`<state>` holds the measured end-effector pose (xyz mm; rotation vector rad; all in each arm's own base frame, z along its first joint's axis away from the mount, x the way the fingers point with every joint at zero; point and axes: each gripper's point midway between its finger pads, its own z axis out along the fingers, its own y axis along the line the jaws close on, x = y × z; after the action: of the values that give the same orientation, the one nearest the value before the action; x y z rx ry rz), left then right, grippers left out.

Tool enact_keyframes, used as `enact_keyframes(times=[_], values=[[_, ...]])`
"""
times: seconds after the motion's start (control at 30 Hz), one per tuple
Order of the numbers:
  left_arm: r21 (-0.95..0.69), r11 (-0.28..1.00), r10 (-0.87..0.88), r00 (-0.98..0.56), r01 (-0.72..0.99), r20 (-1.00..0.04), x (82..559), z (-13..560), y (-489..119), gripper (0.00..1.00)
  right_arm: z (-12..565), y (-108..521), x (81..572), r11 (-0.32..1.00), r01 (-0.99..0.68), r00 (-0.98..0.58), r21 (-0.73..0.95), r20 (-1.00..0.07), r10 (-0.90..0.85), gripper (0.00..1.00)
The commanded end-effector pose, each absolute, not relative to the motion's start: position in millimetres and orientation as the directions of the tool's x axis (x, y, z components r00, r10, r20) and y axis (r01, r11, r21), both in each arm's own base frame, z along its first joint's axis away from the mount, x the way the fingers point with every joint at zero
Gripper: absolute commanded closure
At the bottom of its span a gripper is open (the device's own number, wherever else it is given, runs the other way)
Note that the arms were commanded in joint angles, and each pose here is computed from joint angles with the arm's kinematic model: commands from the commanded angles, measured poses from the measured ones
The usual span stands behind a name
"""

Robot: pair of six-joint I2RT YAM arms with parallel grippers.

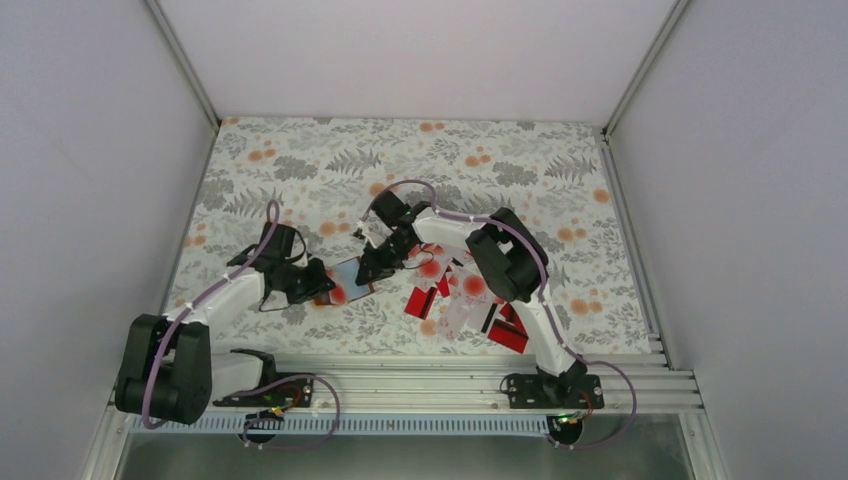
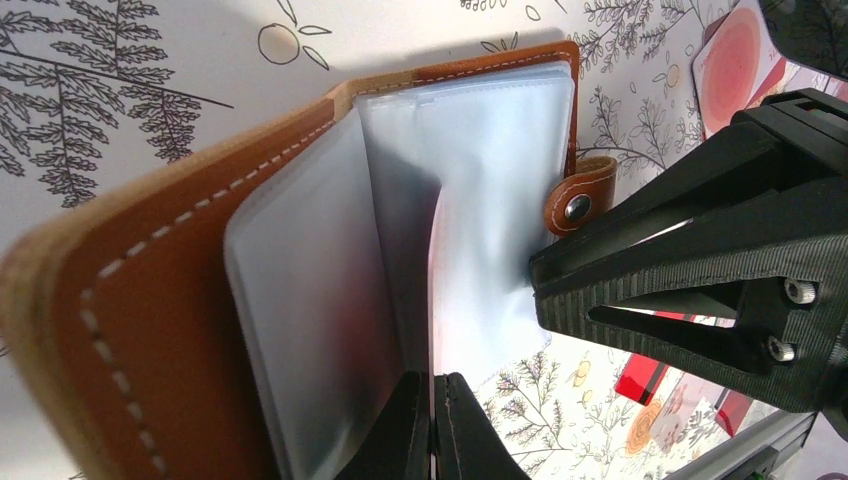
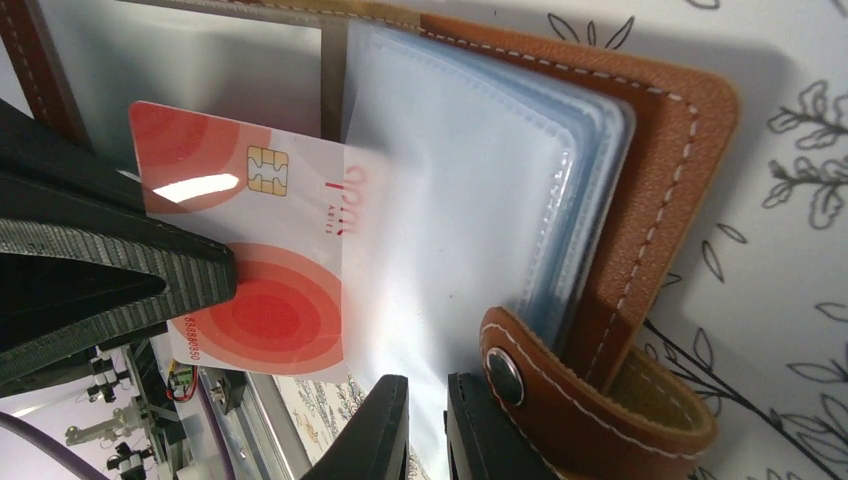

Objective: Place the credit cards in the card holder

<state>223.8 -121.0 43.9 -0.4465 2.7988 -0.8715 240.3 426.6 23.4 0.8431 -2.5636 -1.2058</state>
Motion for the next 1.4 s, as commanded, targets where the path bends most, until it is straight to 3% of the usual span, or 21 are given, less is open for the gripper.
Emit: enact_keyframes(times=[0.0,1.37], values=[[-0.575,0.786,-0.33,-0.941,-0.228,-0.078,223.8,38.9,-118.7,0.98,-8.9,406.6,230.4,0.607,-0.408,-0.827,0.683,0.006,-0.563,0.88],[-0.592,0.763,-0.415,-0.899,-0.259,-0.14,241.9,35.1,-109.9,0.97,-14.8,397.9,225.3,0.602,-0.429,-0.803,0.673,0.021,-0.595,0.89]])
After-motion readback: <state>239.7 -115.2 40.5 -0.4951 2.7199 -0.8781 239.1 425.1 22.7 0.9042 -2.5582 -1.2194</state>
